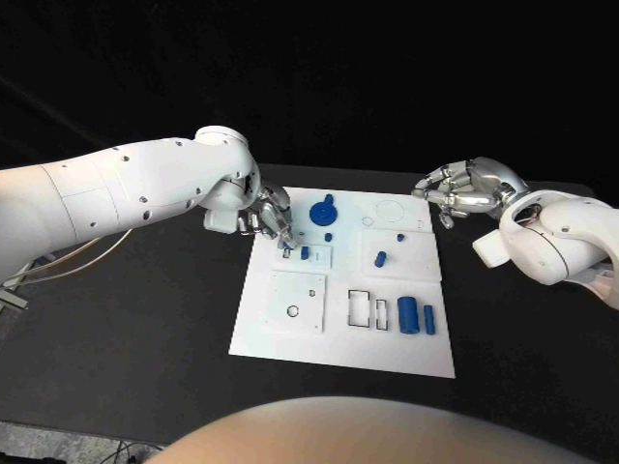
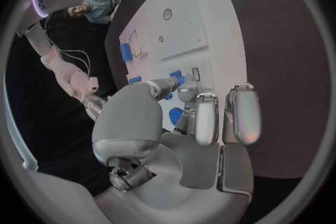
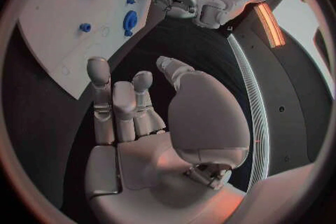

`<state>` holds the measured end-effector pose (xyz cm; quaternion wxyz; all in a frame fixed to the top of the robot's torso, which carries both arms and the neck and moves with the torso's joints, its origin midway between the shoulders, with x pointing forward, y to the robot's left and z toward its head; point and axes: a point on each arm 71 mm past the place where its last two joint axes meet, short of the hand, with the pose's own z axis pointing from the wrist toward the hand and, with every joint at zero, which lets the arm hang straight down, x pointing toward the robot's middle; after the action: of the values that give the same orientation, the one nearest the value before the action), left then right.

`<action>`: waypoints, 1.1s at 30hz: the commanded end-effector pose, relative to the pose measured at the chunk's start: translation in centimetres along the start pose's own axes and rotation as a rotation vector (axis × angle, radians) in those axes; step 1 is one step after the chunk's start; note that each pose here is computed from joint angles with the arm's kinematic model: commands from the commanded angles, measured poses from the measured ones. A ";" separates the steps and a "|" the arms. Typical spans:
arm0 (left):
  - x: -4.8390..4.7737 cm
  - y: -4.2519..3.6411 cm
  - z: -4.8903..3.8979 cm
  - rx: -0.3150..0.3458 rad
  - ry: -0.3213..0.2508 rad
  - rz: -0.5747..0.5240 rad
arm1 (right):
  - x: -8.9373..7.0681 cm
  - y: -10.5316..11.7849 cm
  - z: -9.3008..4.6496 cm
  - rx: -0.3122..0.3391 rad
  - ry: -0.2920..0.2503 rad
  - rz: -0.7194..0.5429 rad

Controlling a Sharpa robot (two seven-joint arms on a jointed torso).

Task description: Assemble the parts on the task board

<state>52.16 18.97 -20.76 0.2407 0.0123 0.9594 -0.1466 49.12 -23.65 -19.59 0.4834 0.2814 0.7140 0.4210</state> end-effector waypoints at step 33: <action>1.22 0.84 0.77 -0.029 0.014 0.021 | 0.1 0.1 0.0 -0.011 0.007 -0.005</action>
<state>51.68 19.69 -22.15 0.2419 0.0109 0.9618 -0.1275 49.10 -23.60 -19.59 0.4833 0.2810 0.7139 0.4217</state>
